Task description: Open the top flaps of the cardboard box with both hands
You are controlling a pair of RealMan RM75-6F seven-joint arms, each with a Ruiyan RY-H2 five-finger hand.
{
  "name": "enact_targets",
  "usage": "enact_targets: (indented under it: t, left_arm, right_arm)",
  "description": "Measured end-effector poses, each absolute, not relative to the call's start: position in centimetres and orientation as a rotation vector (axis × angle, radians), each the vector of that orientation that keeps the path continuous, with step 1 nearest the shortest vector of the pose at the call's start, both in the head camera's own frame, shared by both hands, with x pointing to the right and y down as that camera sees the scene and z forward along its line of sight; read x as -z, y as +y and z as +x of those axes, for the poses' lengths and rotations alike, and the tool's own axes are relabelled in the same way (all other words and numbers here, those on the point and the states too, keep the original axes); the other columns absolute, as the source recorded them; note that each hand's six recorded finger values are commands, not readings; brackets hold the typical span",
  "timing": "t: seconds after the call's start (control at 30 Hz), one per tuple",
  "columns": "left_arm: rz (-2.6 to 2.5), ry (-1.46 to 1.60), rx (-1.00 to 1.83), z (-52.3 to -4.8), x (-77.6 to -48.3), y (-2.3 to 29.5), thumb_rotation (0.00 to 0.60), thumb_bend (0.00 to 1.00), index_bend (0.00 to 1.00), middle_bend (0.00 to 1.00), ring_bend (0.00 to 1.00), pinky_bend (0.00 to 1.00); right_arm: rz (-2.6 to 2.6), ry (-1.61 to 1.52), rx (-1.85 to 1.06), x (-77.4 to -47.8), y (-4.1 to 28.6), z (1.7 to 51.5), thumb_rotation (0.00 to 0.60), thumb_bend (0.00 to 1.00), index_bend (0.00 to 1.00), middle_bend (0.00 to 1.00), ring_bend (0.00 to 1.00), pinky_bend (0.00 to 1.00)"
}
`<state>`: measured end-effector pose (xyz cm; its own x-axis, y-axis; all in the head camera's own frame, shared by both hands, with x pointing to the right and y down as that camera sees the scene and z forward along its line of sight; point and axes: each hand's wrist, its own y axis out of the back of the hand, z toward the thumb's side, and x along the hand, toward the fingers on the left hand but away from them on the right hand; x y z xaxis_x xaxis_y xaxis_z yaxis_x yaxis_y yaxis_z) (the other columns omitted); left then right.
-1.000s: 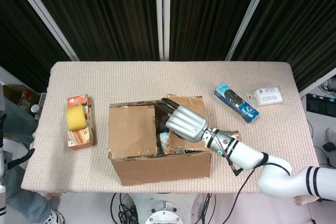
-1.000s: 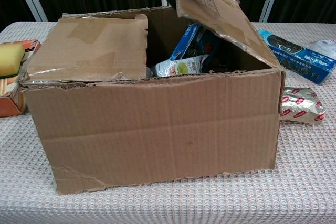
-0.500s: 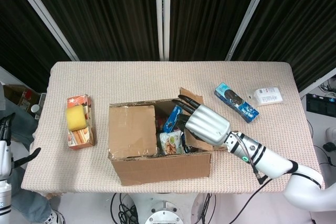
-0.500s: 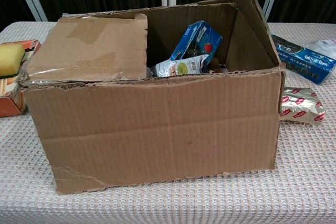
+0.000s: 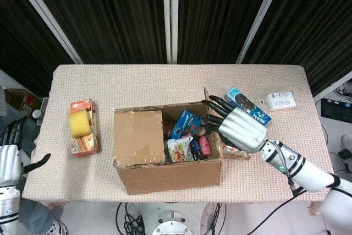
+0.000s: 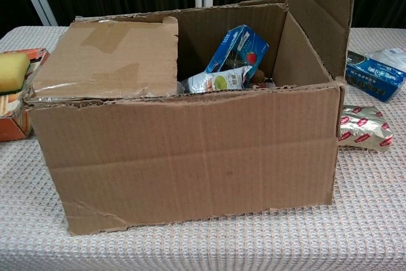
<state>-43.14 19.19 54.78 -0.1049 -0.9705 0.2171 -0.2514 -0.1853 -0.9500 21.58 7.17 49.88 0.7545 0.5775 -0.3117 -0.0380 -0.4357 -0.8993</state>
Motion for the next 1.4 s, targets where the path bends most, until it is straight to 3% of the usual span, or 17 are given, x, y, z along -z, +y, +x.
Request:
enact_targets:
  t: [0.37, 0.63, 0.97, 1.4]
  left_arm:
    - [-1.509, 1.361, 1.327, -41.9, -54.9, 18.8, 0.600, 0.09, 0.06, 0.10, 0.08, 0.19]
    - [-1.528, 1.354, 1.326, -41.3, -55.1, 18.8, 0.600, 0.09, 0.06, 0.10, 0.08, 0.19]
    - [-1.555, 1.343, 1.313, -40.5, -55.2, 18.5, 0.600, 0.09, 0.06, 0.10, 0.08, 0.19]
    - [-1.555, 1.340, 1.300, -40.0, -54.9, 18.6, 0.600, 0.09, 0.06, 0.10, 0.08, 0.19]
  right_arm:
    - [-1.902, -0.464, -0.752, -48.7, 7.3, 24.2, 0.600, 0.88, 0.35, 0.29, 0.00, 0.00]
    - [-1.914, -0.485, -0.782, -48.4, 7.7, 25.8, 0.600, 0.82, 0.34, 0.29, 0.00, 0.00]
    - [-1.905, -0.548, -0.804, -47.1, 7.5, 28.4, 0.600, 0.82, 0.32, 0.29, 0.00, 0.00]
    - [-1.932, -0.564, -0.929, -48.5, 8.5, 32.2, 0.600, 0.82, 0.30, 0.29, 0.00, 0.00]
